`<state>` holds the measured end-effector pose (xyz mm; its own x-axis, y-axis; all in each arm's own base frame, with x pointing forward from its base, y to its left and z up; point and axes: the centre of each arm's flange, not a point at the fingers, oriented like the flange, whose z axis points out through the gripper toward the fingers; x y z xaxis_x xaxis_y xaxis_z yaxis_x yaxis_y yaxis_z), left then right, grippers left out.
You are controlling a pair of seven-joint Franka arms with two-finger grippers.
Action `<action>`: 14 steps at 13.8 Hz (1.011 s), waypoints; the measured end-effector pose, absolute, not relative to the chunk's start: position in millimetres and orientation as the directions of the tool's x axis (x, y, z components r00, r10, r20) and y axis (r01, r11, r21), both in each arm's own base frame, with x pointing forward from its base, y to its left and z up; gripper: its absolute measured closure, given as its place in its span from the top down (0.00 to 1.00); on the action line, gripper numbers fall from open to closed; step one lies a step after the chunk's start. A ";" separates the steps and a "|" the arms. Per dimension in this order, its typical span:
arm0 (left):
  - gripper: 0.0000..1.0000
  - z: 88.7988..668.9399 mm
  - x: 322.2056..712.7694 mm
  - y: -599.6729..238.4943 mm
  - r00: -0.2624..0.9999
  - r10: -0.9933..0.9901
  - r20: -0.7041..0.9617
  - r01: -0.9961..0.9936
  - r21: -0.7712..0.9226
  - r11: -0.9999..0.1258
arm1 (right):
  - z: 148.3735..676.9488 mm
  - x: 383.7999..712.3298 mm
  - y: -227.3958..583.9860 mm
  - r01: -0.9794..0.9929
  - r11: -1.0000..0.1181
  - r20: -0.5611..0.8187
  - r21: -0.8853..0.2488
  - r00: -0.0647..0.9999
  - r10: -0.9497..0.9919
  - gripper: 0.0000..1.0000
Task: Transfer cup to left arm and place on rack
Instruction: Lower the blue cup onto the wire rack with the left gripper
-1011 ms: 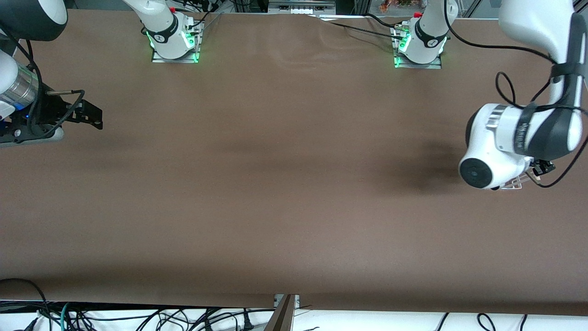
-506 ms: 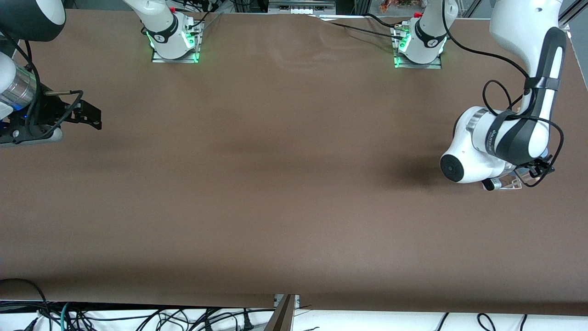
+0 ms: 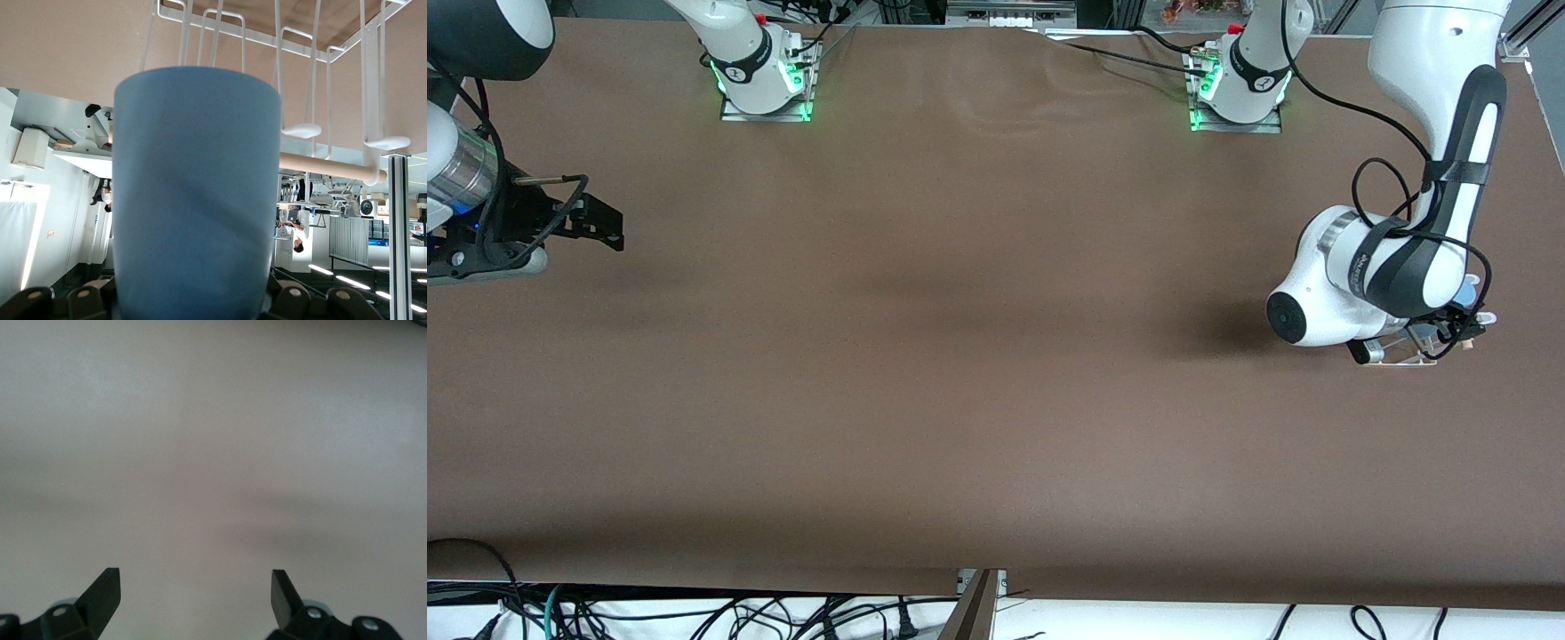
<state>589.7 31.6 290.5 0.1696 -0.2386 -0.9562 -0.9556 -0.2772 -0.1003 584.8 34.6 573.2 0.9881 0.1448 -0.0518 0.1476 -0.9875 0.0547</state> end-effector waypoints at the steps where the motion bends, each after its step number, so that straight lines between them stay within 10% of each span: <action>1: 0.60 289.8 590.2 35.3 0.171 -0.241 -0.955 -0.956 -0.102 -0.275 | 572.4 585.1 34.6 0.148 -0.988 -0.053 0.054 0.988 0.145 1.00; 14: 0.60 270.6 585.3 63.8 0.163 -0.295 -0.941 -0.964 -0.088 -0.252 | 571.0 585.8 34.3 0.147 -0.988 -0.055 0.054 0.988 0.144 1.00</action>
